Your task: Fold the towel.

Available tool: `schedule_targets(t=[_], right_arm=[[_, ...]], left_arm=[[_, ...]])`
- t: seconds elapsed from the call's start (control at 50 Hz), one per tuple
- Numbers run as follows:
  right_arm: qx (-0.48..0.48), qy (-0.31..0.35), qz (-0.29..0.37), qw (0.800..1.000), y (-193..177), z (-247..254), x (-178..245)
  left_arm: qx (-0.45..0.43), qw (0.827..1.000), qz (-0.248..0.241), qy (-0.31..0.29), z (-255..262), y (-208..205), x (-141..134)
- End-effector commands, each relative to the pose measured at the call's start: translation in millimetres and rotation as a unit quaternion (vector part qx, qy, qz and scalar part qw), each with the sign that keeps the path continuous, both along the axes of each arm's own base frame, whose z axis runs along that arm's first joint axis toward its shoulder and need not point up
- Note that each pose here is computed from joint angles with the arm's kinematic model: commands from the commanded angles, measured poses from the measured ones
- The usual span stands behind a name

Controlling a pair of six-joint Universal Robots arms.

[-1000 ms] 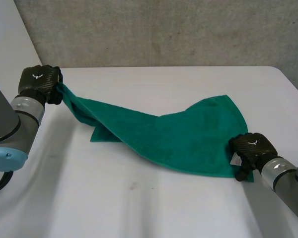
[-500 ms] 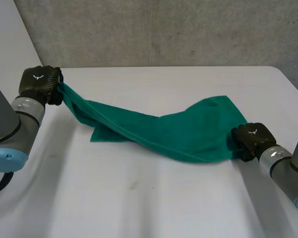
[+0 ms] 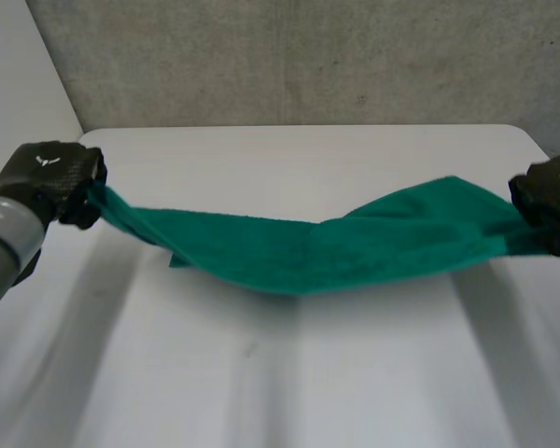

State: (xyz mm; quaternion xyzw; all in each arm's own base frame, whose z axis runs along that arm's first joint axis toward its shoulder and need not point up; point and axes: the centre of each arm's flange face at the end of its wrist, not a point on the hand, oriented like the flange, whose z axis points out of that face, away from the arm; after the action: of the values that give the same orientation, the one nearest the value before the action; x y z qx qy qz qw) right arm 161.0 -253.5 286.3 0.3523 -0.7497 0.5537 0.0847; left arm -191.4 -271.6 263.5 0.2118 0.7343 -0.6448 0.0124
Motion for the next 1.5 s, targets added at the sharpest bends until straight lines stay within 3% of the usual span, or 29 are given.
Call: schedule_targets(t=[0.02, 0.08, 0.18, 0.28, 0.38, 0.42, 0.48, 0.54, 0.56, 0.58, 0.66, 0.7, 0.8, 0.96, 1.2, 1.4, 1.5], right_arm=[[0.052, 0.123, 0.051, 0.990, 33.8, -12.8, -2.4], [0.065, 0.123, 0.054, 0.989, 34.6, -20.6, -1.9], [0.132, 0.126, 0.059, 0.981, 5.9, -76.2, 0.1], [0.110, 0.135, 0.031, 0.984, -25.9, -87.2, 0.2], [-0.020, 0.102, -0.022, 0.994, -79.5, -36.0, 18.8], [-0.112, 0.065, -0.037, 0.991, -99.3, 12.1, 31.3], [-0.212, 0.016, -0.052, 0.976, -113.3, 67.8, 36.7], [-0.334, -0.059, -0.063, 0.938, -119.6, 134.6, 37.5], [-0.380, -0.094, -0.063, 0.918, -119.8, 157.7, 37.3], [-0.396, -0.107, -0.063, 0.910, -119.2, 164.6, 37.1], [-0.428, -0.139, -0.060, 0.891, -115.5, 174.5, 38.3], [-0.420, -0.137, -0.056, 0.895, -111.0, 170.3, 39.4], [-0.339, -0.117, -0.043, 0.932, -104.9, 117.1, 39.7], [-0.215, -0.098, -0.003, 0.972, -89.7, 33.1, 44.3], [-0.071, -0.076, 0.019, 0.994, -57.4, -51.6, 44.4], [-0.034, -0.006, 0.030, 0.999, -8.9, -8.3, 33.4], [0.035, 0.100, 0.073, 0.992, 38.2, -2.9, 24.7]], left_arm=[[0.025, 0.998, -0.039, -0.032, -4.6, 39.5, 10.5], [0.045, 0.998, -0.042, -0.029, -18.8, 39.4, 15.3], [0.082, 0.995, -0.047, -0.032, -49.9, 23.1, 13.3], [0.076, 0.996, -0.045, -0.034, -66.5, -17.2, 7.4], [0.023, 0.998, -0.039, -0.032, -46.1, -57.5, -5.1], [-0.070, 0.997, -0.022, -0.021, 4.1, -87.9, -25.1], [-0.151, 0.988, 0.002, -0.002, 52.2, -102.7, -33.2], [-0.259, 0.965, 0.025, 0.043, 117.6, -109.7, -35.4], [-0.286, 0.956, 0.028, 0.059, 131.9, -110.2, -34.8], [-0.326, 0.940, 0.030, 0.091, 152.2, -109.9, -33.8], [-0.370, 0.917, 0.019, 0.149, 175.4, -100.1, -32.9], [-0.363, 0.919, 0.017, 0.155, 170.7, -98.2, -31.5], [-0.303, 0.941, 0.020, 0.149, 128.9, -97.1, -26.4], [-0.151, 0.981, 0.020, 0.119, 24.0, -90.7, -16.0], [0.008, 0.995, 0.002, 0.103, -67.3, -53.5, -3.9], [0.010, 0.995, 0.020, 0.097, -12.1, -17.3, 17.9], [0.022, 0.997, -0.006, 0.080, 9.8, 4.8, 23.5]])
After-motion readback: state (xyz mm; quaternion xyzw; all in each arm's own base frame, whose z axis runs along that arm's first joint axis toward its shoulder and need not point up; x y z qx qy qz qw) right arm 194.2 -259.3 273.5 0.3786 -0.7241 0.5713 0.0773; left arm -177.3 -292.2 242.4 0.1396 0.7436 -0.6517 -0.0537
